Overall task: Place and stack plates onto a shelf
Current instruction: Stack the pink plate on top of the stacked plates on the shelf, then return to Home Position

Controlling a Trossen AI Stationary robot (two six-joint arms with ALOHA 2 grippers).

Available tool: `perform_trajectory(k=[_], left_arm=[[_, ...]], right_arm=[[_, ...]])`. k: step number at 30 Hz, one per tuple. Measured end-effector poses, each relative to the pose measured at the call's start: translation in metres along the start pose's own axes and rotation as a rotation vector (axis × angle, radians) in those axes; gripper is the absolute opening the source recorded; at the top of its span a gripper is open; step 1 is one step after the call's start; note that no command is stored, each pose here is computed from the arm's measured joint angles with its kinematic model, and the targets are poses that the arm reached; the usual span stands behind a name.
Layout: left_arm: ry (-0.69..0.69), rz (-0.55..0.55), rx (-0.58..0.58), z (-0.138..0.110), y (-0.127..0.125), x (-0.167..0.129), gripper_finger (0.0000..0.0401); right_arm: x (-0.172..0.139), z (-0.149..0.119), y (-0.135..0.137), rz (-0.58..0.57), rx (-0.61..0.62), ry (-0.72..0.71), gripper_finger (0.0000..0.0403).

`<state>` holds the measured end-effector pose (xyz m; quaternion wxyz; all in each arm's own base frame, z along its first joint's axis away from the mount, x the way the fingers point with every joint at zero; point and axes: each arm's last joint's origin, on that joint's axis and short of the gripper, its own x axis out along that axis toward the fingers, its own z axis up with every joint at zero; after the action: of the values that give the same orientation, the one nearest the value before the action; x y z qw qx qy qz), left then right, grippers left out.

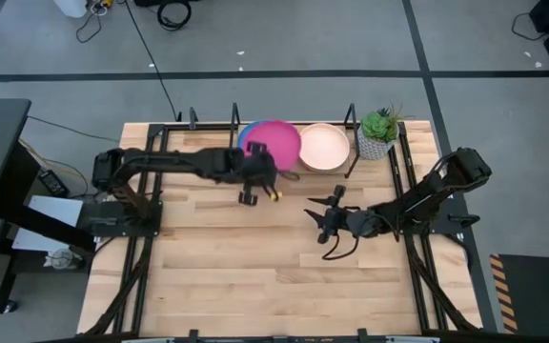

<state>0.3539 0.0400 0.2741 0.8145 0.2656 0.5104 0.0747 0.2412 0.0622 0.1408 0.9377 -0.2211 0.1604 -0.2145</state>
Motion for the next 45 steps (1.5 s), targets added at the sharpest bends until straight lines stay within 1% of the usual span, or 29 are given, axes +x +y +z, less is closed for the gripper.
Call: perform_trajectory(k=[3,6,10,15,17,20,24,27,30,33,34,36,38,40,43,45], left_arm=[[0.039,0.008,-0.042,-0.01,0.016,0.009,0.0015],[0.038,-0.013,-0.076,-0.016,0.025,0.019,0.0015],[0.072,-0.035,-0.105,-0.021,0.028,0.032,0.0016],[0.11,-0.051,-0.105,-0.022,0.025,0.045,0.002],[0.11,-0.036,-0.133,-0.022,0.025,0.046,0.003],[0.118,0.014,-0.179,-0.021,0.027,0.046,0.0059],[0.125,0.026,-0.184,-0.021,0.027,0.046,0.0106],[0.123,0.025,-0.177,-0.019,0.025,0.045,0.0132],[0.102,0.03,-0.201,-0.017,0.023,0.038,0.0144],[0.07,0.027,-0.28,-0.016,0.023,0.023,0.0143],[0.052,0.006,-0.305,-0.016,0.024,0.017,0.0143],[-0.014,-0.084,-0.347,-0.015,0.025,0.004,0.0142],[-0.118,-0.2,-0.384,-0.012,0.027,-0.009,0.0142],[-0.218,-0.272,-0.407,-0.008,0.029,-0.021,0.0142],[-0.246,-0.305,-0.393,-0.004,0.023,-0.027,0.0142],[-0.248,-0.315,-0.37,-0.004,0.015,-0.024,0.0142]], right_arm=[[-0.002,0.001,0.002,0.005,-0.002,-0.004,0.0169],[-0.002,0.001,0.002,0.006,-0.002,-0.004,0.0169],[-0.002,0.0,0.002,0.008,0.013,0.001,0.0169],[-0.002,-0.001,0.002,0.009,0.021,0.008,0.0169],[-0.002,-0.002,0.002,0.01,0.025,0.011,0.0169],[-0.003,-0.002,0.003,0.013,0.028,0.01,0.0169],[-0.003,-0.002,0.003,0.016,0.032,0.008,0.0169],[-0.003,-0.002,0.003,0.018,0.031,0.008,0.0169],[-0.003,-0.002,0.003,0.018,0.031,0.008,0.0169],[-0.003,-0.002,0.003,0.018,0.03,0.008,0.0169],[-0.003,-0.002,0.003,0.018,0.031,0.008,0.0169],[-0.003,-0.002,0.004,0.037,0.042,0.007,0.0169],[-0.004,-0.004,0.005,0.102,0.056,0.0,0.0169],[-0.003,-0.005,0.005,0.119,0.07,-0.004,0.0166],[-0.002,-0.006,0.002,0.101,0.085,0.0,0.0159],[-0.004,-0.007,0.001,0.103,0.09,-0.003,0.0153]])
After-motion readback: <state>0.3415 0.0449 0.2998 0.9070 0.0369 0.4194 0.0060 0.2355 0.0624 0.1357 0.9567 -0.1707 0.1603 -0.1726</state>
